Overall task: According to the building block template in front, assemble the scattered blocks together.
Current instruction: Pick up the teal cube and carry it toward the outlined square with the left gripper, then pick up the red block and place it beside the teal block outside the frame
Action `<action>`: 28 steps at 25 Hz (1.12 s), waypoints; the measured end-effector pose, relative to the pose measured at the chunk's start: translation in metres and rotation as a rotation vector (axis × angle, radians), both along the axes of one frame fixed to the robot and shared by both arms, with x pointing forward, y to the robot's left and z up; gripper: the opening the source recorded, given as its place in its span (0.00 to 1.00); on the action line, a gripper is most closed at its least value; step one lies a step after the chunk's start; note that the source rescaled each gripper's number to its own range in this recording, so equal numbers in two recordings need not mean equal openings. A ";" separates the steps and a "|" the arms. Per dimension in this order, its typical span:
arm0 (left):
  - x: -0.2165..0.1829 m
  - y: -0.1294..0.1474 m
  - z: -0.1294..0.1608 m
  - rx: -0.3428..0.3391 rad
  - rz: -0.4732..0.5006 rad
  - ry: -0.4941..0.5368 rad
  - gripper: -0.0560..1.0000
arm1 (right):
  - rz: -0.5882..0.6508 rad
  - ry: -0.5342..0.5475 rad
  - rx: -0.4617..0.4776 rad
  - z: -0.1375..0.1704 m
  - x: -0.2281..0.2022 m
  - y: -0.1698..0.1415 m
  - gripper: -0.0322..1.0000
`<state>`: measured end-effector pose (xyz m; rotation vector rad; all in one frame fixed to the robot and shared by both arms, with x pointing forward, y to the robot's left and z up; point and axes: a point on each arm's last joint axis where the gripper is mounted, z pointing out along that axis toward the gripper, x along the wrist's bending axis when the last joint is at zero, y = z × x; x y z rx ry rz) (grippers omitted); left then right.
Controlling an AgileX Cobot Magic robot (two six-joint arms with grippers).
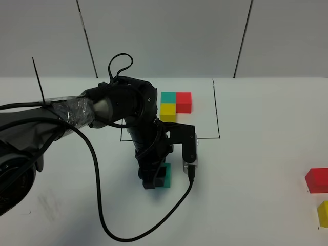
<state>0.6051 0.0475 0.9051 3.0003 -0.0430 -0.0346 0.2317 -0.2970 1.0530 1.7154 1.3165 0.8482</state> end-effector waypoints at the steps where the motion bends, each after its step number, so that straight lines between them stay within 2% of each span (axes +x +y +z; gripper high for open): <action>1: 0.000 0.000 0.001 -0.002 0.012 -0.003 0.56 | 0.000 0.000 0.000 0.000 0.000 0.000 0.68; 4: 0.000 0.000 0.014 -0.017 0.044 -0.022 0.72 | 0.000 0.000 0.000 0.000 0.000 0.000 0.68; 7: -0.002 0.002 0.045 -0.057 0.082 -0.072 0.83 | 0.000 0.000 0.000 0.000 0.000 0.000 0.68; 13: -0.014 0.012 0.118 -0.142 0.219 -0.190 0.96 | 0.000 0.000 0.000 0.000 0.000 0.000 0.68; 15: -0.018 0.019 0.141 -0.156 0.316 -0.238 0.98 | 0.000 0.000 0.000 0.000 0.000 0.000 0.68; 20: -0.033 0.049 0.198 -0.166 0.699 -0.370 1.00 | 0.000 0.000 0.000 0.000 0.000 0.000 0.68; 22: -0.041 0.067 0.218 -0.129 0.838 -0.441 1.00 | 0.000 0.000 0.000 0.000 0.000 0.000 0.68; 25: -0.055 0.096 0.242 0.001 0.996 -0.556 1.00 | 0.000 0.000 0.000 0.000 0.000 0.000 0.68; 26: -0.059 0.103 0.250 0.017 1.027 -0.597 1.00 | 0.000 0.000 0.000 0.000 0.000 0.000 0.68; 28: -0.065 0.114 0.267 0.001 1.087 -0.690 0.99 | 0.000 0.000 0.000 0.000 0.000 0.000 0.68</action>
